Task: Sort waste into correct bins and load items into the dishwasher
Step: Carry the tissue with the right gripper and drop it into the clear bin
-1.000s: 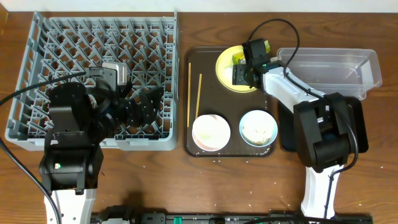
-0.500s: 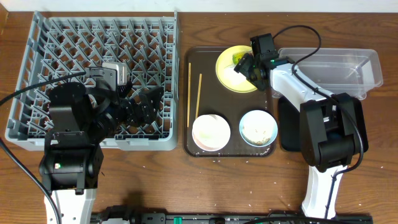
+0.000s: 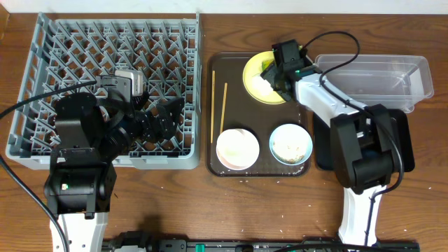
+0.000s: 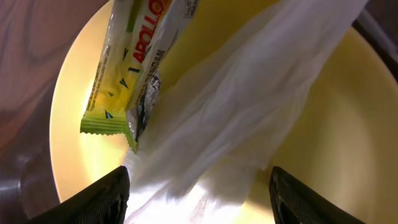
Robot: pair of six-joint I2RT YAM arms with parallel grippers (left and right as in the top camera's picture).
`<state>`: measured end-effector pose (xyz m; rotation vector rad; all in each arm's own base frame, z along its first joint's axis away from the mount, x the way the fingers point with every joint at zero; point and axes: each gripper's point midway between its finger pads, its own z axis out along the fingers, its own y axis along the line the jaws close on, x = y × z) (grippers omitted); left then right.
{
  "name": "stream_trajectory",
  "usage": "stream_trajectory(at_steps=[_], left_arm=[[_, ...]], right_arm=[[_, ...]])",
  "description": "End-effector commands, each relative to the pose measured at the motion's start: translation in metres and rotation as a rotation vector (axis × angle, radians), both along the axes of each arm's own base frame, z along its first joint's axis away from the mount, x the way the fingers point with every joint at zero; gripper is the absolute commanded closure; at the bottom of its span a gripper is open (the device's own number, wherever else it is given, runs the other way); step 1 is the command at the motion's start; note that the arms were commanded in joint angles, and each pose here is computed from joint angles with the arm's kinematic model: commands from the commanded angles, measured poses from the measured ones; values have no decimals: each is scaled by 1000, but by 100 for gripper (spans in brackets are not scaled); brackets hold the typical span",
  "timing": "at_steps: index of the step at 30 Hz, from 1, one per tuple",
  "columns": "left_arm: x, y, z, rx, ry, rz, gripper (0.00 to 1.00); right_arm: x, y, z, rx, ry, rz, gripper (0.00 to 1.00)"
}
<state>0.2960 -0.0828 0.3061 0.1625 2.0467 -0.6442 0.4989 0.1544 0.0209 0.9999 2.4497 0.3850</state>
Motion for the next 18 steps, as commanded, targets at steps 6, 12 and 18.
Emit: stream_trajectory(at_steps=[6, 12, 18], left_arm=[[-1, -3, 16, -14, -32, -14, 7], [-1, -3, 16, -14, -33, -15, 7], [-1, -3, 16, -14, -32, -15, 7]], right_arm=[[-5, -1, -31, -73, 24, -14, 32], [-6, -1, -36, -76, 30, -14, 51], [-10, 3, -38, -56, 51, 2, 73]])
